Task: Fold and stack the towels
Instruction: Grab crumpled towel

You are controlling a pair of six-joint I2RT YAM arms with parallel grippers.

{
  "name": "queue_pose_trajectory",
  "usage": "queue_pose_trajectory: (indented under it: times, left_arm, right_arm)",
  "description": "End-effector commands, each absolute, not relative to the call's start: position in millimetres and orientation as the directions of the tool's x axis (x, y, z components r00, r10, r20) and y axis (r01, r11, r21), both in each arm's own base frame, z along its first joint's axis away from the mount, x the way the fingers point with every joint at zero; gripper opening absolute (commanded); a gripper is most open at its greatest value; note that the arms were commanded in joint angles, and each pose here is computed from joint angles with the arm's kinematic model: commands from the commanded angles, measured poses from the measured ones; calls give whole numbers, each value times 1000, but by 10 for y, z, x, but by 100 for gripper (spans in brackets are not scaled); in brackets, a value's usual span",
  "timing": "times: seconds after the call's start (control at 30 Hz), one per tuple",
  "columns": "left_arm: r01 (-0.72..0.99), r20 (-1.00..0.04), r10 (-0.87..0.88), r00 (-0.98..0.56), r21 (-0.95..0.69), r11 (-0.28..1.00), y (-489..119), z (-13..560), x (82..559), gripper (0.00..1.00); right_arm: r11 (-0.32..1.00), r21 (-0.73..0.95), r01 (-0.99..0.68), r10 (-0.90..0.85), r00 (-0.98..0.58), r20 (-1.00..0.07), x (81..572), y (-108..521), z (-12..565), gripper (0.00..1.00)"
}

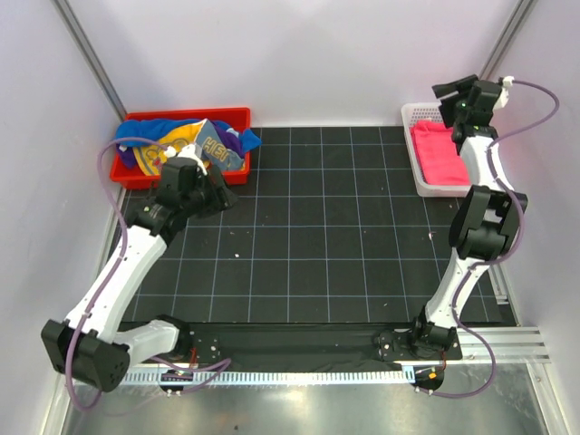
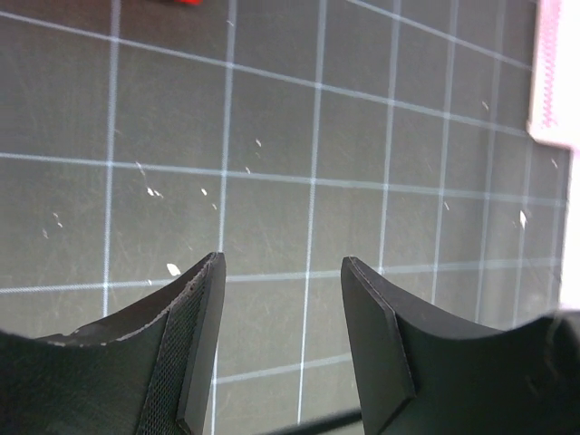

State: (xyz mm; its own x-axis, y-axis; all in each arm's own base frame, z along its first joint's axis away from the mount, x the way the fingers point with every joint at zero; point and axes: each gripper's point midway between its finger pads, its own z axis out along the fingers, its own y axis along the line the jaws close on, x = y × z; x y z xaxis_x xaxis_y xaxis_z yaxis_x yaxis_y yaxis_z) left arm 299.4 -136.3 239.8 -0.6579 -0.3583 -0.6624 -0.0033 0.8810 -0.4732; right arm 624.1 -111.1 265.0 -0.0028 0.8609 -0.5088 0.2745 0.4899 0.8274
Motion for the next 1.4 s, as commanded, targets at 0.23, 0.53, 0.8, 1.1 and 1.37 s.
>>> queue_pose_trajectory:
  times: [0.23,0.53,0.8,1.1,1.37]
  left_arm:
    - [-284,-776,-446,-446,-349,893,-962,2589,4011,62]
    - [-410,-780,-465,-418,-295,863,-734,2296,5249,62]
    - [-472,-752,-485,-447,-262,842,-731,1711,5904,59]
    - [-532,-726,-511,-460,-236,813,-685,1378,5963,52]
    - [-551,-715,-515,-472,-217,806,-664,1305,5880,20]
  right_arm:
    - [664,728,168,739,-290,-607,5445,649,2645,69]
    - [784,614,93,582,-457,-673,4748,1413,2166,68]
    - [807,588,51,525,-518,-675,4518,1482,1943,67]
    - [796,603,39,524,-543,-656,4505,1549,1872,66]
    - [791,610,39,524,-558,-644,4500,1577,1824,62]
